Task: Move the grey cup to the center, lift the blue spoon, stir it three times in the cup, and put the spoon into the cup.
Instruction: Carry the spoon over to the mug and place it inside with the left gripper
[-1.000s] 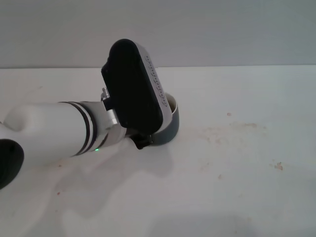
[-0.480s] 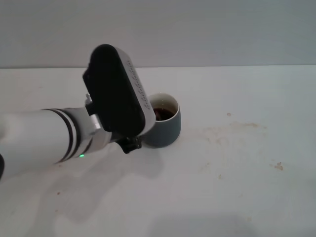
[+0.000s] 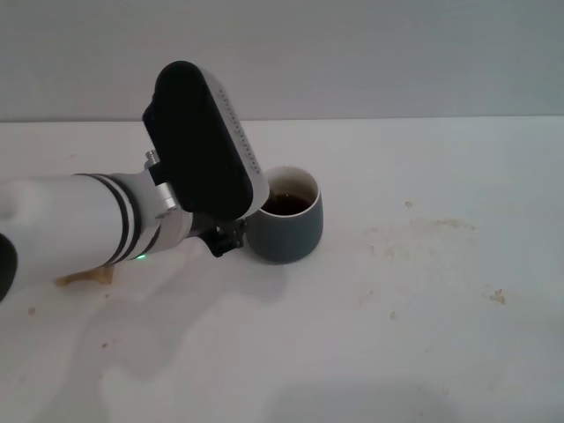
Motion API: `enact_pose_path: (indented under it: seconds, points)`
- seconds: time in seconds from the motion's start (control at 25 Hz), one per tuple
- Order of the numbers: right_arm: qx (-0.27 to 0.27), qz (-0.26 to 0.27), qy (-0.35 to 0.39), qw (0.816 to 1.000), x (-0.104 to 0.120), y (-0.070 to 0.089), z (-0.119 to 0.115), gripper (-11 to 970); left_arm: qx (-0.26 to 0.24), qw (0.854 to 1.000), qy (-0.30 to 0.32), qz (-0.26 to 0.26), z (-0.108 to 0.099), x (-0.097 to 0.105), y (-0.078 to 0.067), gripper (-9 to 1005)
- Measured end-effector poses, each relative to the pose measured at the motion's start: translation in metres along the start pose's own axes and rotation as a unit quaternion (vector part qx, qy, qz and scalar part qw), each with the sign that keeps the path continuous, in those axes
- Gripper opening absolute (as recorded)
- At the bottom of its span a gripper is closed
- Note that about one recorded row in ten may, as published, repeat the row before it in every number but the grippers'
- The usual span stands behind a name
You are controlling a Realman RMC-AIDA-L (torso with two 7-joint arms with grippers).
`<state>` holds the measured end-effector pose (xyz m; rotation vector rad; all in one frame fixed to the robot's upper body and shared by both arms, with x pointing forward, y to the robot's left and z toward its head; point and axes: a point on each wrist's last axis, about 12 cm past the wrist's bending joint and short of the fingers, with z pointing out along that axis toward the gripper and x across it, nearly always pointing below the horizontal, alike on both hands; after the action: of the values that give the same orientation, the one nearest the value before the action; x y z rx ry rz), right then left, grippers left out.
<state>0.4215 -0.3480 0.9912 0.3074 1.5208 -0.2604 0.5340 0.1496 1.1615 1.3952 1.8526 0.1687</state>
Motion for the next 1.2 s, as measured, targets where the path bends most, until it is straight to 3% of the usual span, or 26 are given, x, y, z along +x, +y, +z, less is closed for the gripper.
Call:
enact_pose_path:
  seconds: [0.4,0.76,1.2]
  points:
    - [0.001,-0.001,0.000,1.000,0.000,-0.001,0.001,-1,0.006,1.000,-0.010,0.023,0.010,-0.016,0.003,184]
    - [0.003,-0.003,0.000,1.000,0.000,-0.002,0.001,-1,0.021,0.999,-0.024,0.040,0.012,-0.027,-0.010,184]
    - [0.002,-0.004,0.000,1.000,0.000,-0.002,0.001,-1,0.019,0.999,-0.015,0.023,0.002,-0.015,-0.014,184]
